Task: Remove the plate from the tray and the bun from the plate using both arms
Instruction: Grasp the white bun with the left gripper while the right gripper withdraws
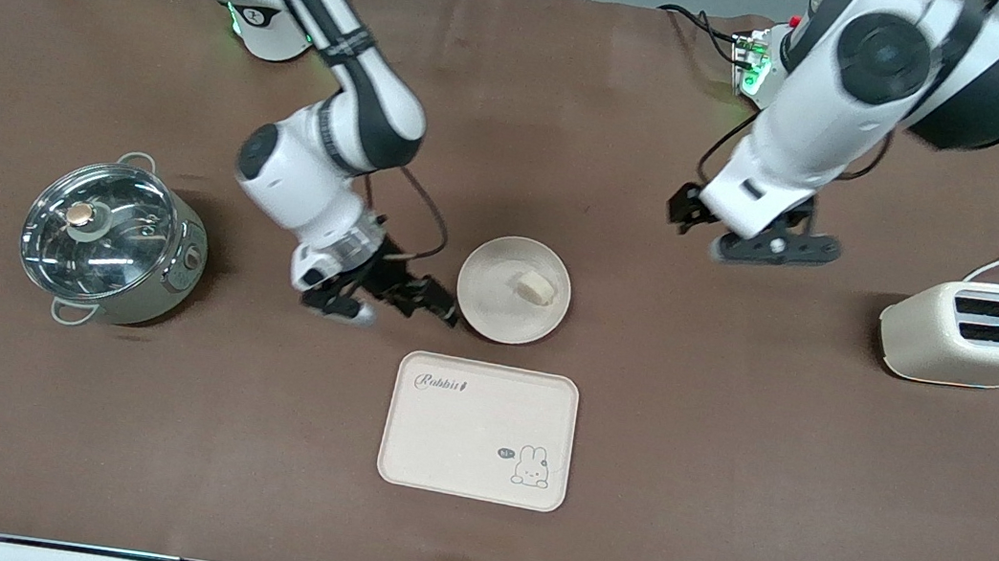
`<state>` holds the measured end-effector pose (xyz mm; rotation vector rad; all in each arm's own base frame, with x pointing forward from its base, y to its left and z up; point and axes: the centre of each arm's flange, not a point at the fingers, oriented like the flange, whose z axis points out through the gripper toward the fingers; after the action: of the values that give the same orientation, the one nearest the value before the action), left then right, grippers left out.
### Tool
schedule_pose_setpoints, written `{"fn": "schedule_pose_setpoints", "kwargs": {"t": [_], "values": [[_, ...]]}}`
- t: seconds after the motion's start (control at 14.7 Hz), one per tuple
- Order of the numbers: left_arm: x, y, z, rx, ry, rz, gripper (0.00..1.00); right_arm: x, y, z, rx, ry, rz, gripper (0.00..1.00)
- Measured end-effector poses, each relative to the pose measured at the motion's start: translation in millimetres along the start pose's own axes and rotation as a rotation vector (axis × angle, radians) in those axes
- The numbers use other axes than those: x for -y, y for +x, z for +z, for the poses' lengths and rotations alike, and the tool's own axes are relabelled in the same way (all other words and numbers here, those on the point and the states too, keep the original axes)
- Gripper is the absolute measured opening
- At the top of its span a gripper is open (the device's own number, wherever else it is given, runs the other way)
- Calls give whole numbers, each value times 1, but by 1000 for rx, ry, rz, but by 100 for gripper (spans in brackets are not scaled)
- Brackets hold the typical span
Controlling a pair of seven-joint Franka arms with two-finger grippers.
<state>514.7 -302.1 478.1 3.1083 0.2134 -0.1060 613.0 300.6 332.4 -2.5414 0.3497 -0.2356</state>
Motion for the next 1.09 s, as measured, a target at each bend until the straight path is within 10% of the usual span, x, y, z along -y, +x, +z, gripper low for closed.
{"fn": "schedule_pose_setpoints", "kwargs": {"t": [0.34, 1.09], "values": [[-89, 0, 119, 5, -124, -263, 100, -48, 88, -145, 7, -243, -220, 100], [-148, -35, 266, -49, -32, -465, 98, -70, 70, -402, 185, -576, -205, 100]]}}
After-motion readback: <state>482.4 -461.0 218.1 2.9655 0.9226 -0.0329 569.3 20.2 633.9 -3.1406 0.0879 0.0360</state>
